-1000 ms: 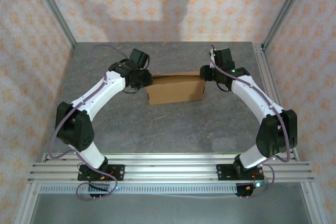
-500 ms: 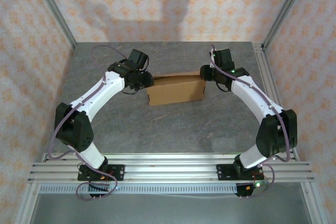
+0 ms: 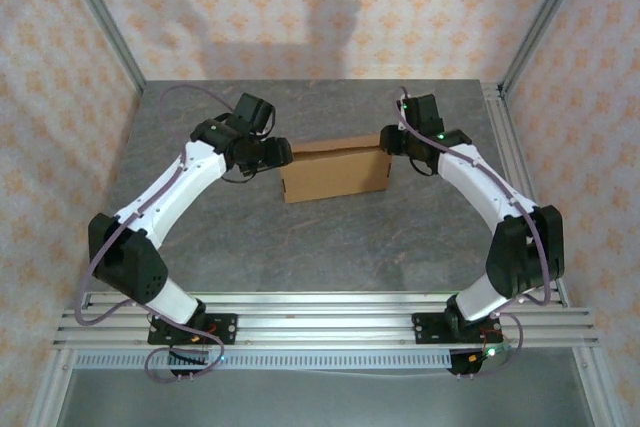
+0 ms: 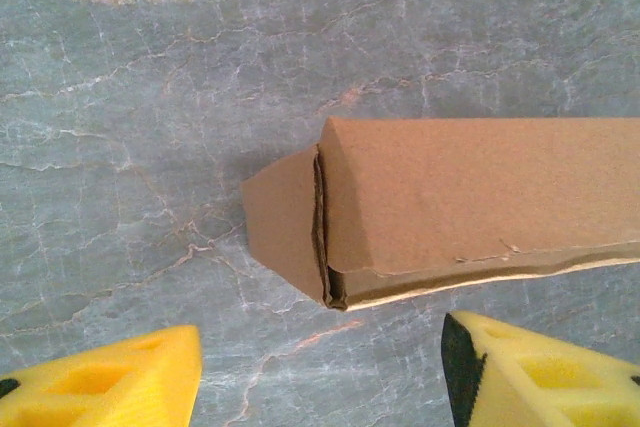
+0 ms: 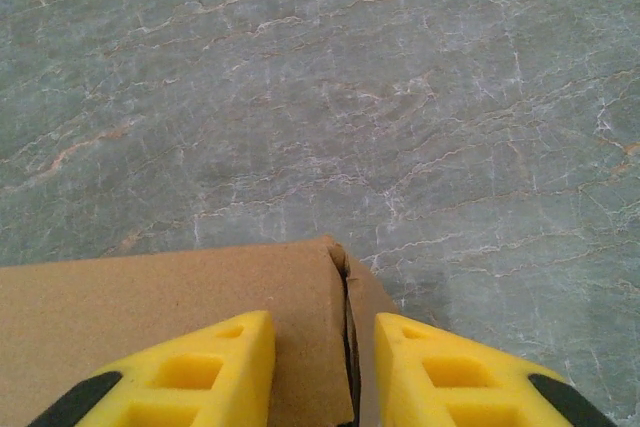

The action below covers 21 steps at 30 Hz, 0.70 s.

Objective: Fold the paper box

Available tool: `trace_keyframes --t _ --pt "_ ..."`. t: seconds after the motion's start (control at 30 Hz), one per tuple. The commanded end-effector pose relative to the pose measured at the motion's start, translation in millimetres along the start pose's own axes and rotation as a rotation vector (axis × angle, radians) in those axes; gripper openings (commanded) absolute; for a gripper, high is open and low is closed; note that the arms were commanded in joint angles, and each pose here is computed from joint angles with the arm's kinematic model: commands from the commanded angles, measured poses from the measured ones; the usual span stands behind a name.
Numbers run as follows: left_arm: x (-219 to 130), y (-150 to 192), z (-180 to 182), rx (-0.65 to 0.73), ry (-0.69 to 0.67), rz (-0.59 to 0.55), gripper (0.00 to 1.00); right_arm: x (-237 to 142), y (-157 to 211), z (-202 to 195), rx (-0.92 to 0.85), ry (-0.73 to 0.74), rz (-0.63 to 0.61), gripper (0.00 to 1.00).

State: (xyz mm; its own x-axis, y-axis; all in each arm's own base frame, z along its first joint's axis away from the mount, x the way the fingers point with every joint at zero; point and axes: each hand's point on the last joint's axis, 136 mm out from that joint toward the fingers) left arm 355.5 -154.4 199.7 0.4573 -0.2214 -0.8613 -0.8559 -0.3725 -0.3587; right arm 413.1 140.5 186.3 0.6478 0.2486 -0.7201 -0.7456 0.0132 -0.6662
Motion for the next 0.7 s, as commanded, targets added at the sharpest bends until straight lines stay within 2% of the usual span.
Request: trace_keyframes --t 0.0,0.13,0.33,0.53,0.67 --pt "-21.8 -10.2 -5.6 0.001 0.027 -0.057 0.65 13.3 40.5 -14.2 0.007 0.067 0.125 0.32" --pt "-17.2 -27.5 -1.8 -0.058 0.022 -0.101 0.64 14.7 43.5 -15.1 0.008 0.069 0.125 0.32" --pt "9.2 -38.2 -3.3 -0.090 0.023 -0.061 0.58 13.0 44.8 -13.7 0.010 0.060 0.121 0.32" --pt "40.4 -19.1 9.5 -0.097 -0.015 0.020 0.49 13.2 48.5 -14.5 0.006 0.061 0.128 0.32" --pt "59.3 11.2 35.8 -0.120 -0.073 0.084 0.33 14.9 51.4 -18.1 0.008 0.075 0.132 0.32"
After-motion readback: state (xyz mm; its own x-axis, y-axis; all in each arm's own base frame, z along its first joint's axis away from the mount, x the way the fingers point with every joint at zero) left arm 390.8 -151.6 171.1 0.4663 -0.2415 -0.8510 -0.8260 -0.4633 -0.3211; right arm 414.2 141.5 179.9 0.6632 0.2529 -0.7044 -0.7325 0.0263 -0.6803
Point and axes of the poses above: each hand's point on the last joint's axis, 136 mm out from that joint toward the fingers, its own x axis out along the fingers, its own z axis along the line the jaws close on, y = z × x, and after that the axes turned 4 degrees about -x, right-handed
